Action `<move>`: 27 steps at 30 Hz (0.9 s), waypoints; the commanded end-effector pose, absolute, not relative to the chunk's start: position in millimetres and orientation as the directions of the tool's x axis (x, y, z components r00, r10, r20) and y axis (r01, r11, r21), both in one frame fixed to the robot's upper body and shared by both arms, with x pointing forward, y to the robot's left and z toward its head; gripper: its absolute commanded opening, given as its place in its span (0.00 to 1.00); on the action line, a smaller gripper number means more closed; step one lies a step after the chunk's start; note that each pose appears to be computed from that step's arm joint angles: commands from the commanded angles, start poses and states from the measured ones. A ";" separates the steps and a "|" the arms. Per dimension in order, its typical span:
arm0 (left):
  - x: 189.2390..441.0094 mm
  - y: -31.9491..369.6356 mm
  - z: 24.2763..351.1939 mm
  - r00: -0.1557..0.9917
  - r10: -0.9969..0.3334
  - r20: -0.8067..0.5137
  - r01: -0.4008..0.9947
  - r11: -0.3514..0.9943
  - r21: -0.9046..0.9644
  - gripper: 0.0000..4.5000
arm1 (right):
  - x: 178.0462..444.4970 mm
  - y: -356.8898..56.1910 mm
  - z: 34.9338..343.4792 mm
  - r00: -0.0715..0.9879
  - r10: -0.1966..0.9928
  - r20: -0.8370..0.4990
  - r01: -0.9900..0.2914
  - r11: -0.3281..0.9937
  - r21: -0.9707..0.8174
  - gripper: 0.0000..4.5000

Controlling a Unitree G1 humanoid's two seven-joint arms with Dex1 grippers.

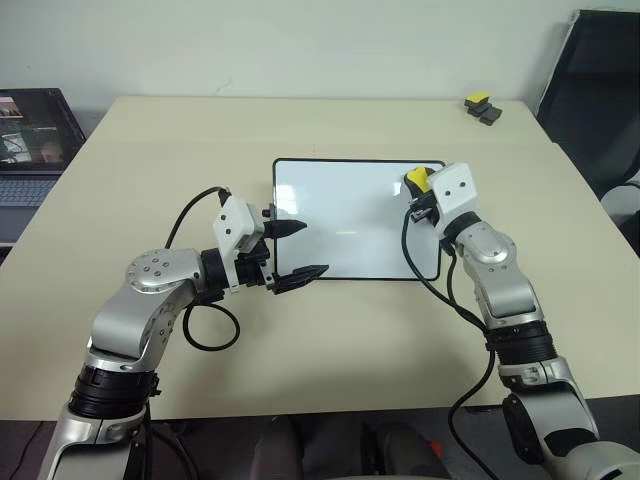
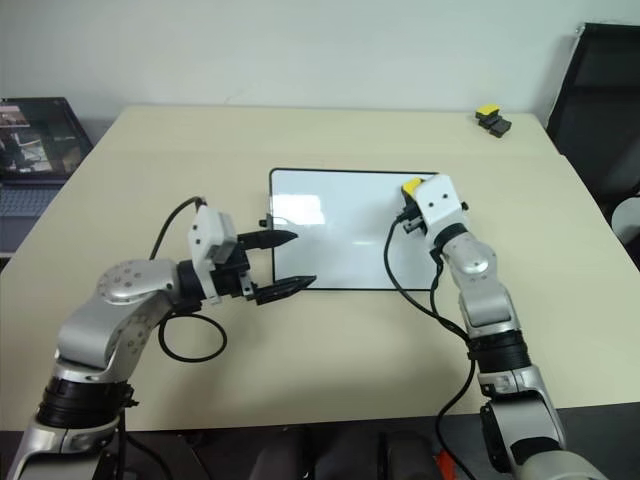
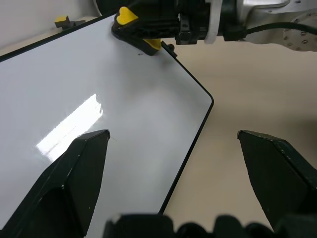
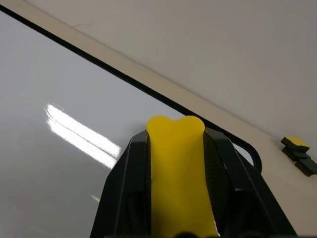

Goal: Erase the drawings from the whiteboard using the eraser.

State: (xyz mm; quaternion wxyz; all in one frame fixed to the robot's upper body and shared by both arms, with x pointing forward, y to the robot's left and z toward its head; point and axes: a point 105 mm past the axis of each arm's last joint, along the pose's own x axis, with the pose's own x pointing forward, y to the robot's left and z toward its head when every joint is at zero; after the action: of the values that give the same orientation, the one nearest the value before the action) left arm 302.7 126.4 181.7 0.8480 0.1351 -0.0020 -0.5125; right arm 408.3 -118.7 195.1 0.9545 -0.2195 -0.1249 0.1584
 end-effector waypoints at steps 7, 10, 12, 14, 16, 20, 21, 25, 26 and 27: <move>301.6 125.5 190.2 0.471 -0.875 -0.111 0.862 0.430 0.266 1.00 | 398.2 -73.6 135.0 0.882 0.470 0.018 -0.423 0.810 -0.407 0.24; 301.7 125.7 190.3 0.472 -0.875 -0.110 0.862 0.431 0.267 1.00 | 390.1 -57.5 122.6 0.862 0.506 0.000 -0.467 0.795 -0.388 0.24; 301.8 125.7 190.3 0.471 -0.875 -0.110 0.862 0.431 0.267 1.00 | 385.9 -48.2 117.6 0.850 0.526 -0.009 -0.489 0.784 -0.383 0.24; 302.0 125.9 190.2 0.472 -0.875 -0.111 0.862 0.431 0.267 1.00 | 383.1 -41.8 118.6 0.840 0.542 -0.002 -0.500 0.774 -0.387 0.24; 303.2 127.1 189.8 0.474 -0.873 -0.112 0.861 0.433 0.268 1.00 | 381.6 -38.5 130.3 0.830 0.557 0.029 -0.501 0.767 -0.401 0.24; 305.6 132.2 189.2 0.488 -0.865 -0.117 0.854 0.445 0.271 1.00 | 374.8 -40.1 166.5 0.800 0.587 0.123 -0.485 0.754 -0.442 0.24; 305.9 133.9 188.9 0.492 -0.862 -0.119 0.851 0.448 0.273 1.00 | 372.8 -44.2 177.3 0.798 0.583 0.153 -0.471 0.761 -0.446 0.24; 305.3 136.4 188.2 0.498 -0.859 -0.121 0.848 0.453 0.274 1.00 | 372.3 -67.3 209.9 0.817 0.525 0.236 -0.379 0.800 -0.465 0.24; 305.2 136.6 188.0 0.498 -0.859 -0.121 0.848 0.454 0.273 1.00 | 375.2 -74.7 215.2 0.828 0.501 0.250 -0.350 0.812 -0.468 0.24; 305.2 136.6 187.8 0.499 -0.858 -0.121 0.848 0.454 0.273 1.00 | 377.2 -79.4 218.2 0.836 0.485 0.258 -0.331 0.819 -0.469 0.24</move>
State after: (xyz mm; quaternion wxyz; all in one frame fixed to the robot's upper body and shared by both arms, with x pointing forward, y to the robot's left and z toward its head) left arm 306.1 132.5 177.3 0.8507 0.1364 0.0043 -0.5076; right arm 377.8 -70.2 193.2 0.9345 -0.2136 -0.1504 0.2418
